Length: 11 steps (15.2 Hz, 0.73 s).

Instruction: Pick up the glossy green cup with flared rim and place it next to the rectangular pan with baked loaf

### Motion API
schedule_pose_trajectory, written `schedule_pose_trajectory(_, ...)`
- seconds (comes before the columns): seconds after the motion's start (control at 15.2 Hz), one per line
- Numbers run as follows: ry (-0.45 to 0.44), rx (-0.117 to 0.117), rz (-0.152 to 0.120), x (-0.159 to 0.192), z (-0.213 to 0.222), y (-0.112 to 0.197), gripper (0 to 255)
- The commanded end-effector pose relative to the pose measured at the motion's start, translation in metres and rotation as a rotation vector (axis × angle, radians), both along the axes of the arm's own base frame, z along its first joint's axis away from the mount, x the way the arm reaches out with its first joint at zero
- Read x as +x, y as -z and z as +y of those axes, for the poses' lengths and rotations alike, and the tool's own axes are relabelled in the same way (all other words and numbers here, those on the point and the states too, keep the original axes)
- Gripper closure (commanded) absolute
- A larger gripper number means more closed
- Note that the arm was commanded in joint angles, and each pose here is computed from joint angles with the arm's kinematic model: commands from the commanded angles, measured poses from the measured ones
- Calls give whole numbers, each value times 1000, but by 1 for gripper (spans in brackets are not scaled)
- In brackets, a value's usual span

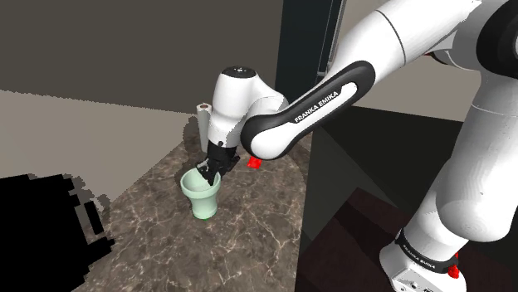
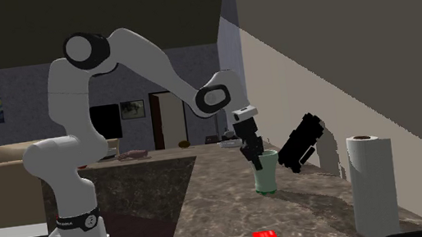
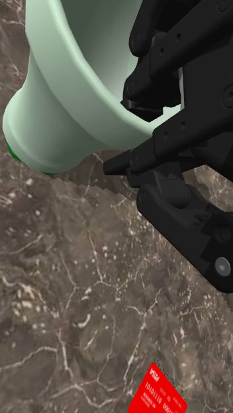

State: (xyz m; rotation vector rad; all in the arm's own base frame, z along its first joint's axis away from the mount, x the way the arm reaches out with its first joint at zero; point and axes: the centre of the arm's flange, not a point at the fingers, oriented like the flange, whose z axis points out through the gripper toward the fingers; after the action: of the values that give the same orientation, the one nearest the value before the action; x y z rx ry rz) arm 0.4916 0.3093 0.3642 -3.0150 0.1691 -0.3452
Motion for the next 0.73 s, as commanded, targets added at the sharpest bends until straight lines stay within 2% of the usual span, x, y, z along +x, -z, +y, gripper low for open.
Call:
schedule_pose_trajectory(0.0, 0, -1, 1, 0, 0, 1, 255)
schedule_pose_trajectory(0.13, 0, -1, 1, 0, 0, 1, 255)
schedule_pose_trajectory(0.66, 0, -1, 1, 0, 0, -42, 255)
